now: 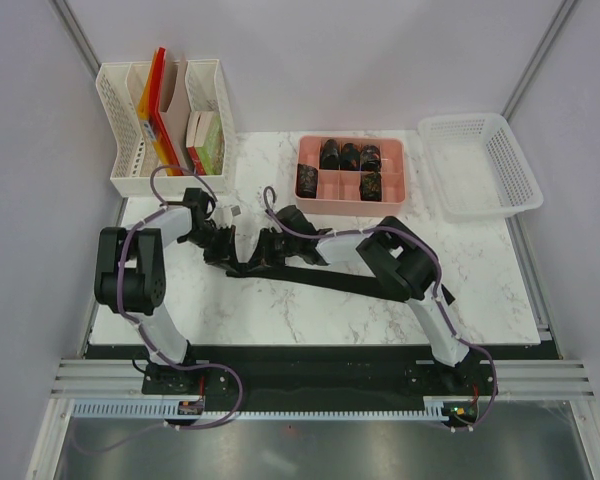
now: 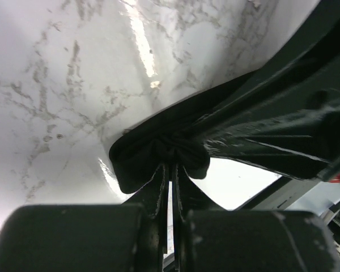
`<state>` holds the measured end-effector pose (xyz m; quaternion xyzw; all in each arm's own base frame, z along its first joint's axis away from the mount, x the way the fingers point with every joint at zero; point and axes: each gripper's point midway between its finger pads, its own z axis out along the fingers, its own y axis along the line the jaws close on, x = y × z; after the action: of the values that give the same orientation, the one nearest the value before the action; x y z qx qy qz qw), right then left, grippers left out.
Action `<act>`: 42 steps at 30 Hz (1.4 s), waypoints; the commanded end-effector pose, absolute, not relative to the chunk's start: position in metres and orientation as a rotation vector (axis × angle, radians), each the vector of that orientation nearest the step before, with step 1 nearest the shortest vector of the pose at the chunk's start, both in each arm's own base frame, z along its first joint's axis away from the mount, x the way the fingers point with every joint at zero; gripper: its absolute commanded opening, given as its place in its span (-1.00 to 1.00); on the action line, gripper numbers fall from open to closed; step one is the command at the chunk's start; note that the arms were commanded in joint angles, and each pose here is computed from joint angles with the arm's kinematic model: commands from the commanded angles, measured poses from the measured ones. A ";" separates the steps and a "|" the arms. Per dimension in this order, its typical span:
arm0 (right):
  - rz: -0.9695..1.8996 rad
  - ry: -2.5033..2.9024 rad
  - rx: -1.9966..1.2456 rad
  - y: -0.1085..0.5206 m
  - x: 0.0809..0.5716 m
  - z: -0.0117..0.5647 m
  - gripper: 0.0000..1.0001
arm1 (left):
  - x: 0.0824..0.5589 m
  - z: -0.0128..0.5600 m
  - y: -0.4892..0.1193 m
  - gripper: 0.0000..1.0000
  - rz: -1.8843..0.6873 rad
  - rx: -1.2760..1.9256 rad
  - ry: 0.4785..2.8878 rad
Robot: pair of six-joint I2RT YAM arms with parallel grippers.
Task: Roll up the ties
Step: Roll the tie at the center of the board.
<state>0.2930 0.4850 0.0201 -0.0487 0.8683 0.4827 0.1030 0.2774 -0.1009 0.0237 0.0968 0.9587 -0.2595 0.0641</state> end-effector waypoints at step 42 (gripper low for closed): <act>1.462 2.512 -0.133 0.477 0.295 0.031 -0.36 | 0.283 0.022 -0.095 -0.96 -0.692 0.237 2.955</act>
<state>0.2885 0.4806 0.0270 -0.0430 0.8629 0.4912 0.1104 0.2807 -0.0954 0.0378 0.0743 0.9683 -0.2317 0.0557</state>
